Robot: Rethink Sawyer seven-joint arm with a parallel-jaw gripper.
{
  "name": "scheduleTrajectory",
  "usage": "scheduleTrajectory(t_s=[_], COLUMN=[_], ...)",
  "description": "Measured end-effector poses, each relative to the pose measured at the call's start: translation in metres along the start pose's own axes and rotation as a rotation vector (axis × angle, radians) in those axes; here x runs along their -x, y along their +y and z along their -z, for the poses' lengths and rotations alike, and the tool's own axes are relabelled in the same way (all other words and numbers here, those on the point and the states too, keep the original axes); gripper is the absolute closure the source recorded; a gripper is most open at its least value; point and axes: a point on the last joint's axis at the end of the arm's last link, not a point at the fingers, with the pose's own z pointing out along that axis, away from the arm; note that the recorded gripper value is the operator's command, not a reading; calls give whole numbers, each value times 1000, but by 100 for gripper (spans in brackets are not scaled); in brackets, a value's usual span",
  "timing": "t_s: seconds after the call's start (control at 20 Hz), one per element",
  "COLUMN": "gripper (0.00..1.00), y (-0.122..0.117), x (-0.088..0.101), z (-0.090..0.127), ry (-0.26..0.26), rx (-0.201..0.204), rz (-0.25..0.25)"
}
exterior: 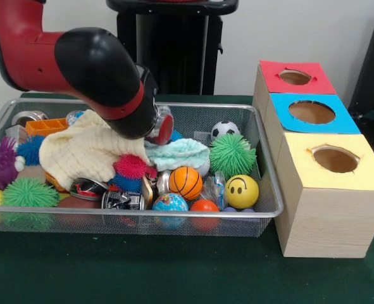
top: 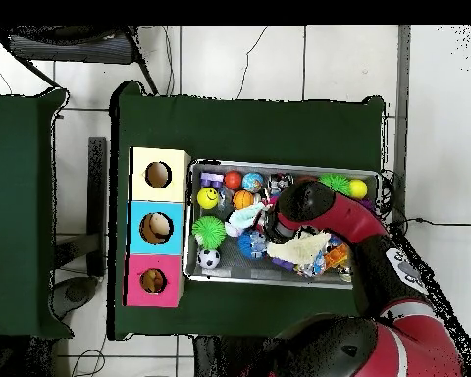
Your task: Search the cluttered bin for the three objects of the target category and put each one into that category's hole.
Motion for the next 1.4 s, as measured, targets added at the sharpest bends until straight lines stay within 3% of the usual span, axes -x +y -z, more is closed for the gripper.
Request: scheduleTrajectory(t_s=[0.1,0.3,0.35,0.5,0.6,0.8,0.9,1.1,1.4], gripper=[0,0,0,0,0,0,0,0,0], y=[0,4,6,5,4,4,8,24,40], x=[-1,-7,-6,-3,0,0,-3,-4,-8], z=[3,18,30,43,61,88,110,131,124], ry=[-5,-64,-160,-283,-459,-687,-848,-1004,-1022], rx=[1,23,44,48,39,19,1,-2,-3], rz=[1,10,26,49,89,149,197,250,282])
